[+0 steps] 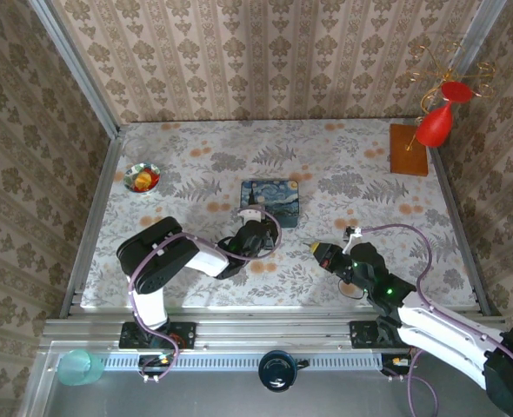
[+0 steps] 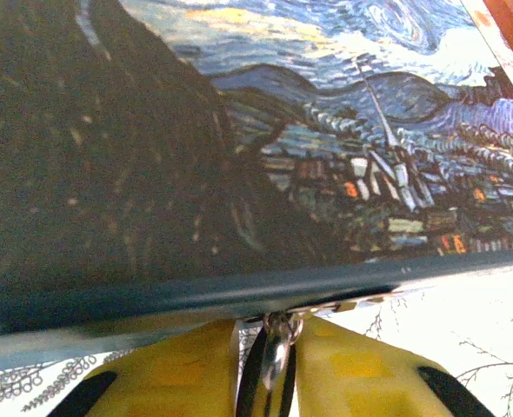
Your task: Unlock a padlock with a key
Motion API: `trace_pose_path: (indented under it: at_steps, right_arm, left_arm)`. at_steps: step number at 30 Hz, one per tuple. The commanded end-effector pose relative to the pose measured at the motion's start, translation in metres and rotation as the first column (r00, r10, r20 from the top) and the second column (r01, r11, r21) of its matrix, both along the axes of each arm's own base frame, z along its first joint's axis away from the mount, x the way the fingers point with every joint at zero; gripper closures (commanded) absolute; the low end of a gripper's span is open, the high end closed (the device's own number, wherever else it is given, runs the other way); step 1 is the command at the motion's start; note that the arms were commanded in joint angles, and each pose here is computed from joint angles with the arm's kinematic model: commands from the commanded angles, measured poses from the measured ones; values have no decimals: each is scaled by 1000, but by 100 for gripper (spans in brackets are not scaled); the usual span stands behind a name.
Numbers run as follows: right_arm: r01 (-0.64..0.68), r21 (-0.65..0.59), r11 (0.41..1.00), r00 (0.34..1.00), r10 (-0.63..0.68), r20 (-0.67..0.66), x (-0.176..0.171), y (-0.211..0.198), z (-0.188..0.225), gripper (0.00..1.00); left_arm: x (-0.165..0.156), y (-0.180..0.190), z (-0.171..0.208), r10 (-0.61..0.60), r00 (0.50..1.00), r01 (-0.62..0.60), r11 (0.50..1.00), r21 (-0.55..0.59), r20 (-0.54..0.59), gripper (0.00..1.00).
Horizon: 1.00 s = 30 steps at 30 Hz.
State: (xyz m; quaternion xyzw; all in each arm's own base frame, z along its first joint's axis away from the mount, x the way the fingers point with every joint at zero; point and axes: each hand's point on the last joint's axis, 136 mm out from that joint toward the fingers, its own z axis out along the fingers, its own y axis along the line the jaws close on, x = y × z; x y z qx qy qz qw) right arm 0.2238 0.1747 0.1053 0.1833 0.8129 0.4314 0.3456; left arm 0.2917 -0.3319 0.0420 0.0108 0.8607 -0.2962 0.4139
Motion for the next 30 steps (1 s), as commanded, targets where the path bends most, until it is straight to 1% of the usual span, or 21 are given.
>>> trace_pose_path:
  at_steps: [1,5,11,15,18,23,26,30]
  right_arm:
    - [-24,32,999,1000,24,12,2,10,12,100]
    - [-44,48,998,999,45,-25,3,17,5,100]
    - [-90,93,992,992,98,-77,8,35,-5,100]
    - [-99,115,988,991,108,-75,16,44,-3,100]
    - [-77,124,989,994,86,-71,23,43,-3,100]
    - [-13,147,989,997,23,-69,32,31,-5,100]
    - [1,148,989,998,9,-66,33,29,-5,100]
    - [3,160,987,998,8,-69,34,30,-5,100]
  left_arm:
    - [4,-4,5,-12,1000,12,1000,-20,-7,81]
    - [1,-6,14,-32,999,28,995,-91,-44,89]
    - [-11,-16,29,-71,987,31,964,-263,-144,95]
    - [-20,-25,38,-124,969,26,912,-408,-214,98]
    - [-27,-28,39,-151,944,-4,884,-468,-295,100]
    - [-33,-24,50,-155,937,-42,841,-539,-314,100]
    - [-33,-23,56,-150,932,-75,809,-583,-330,100]
    - [-31,-26,65,-157,932,-111,737,-667,-328,100]
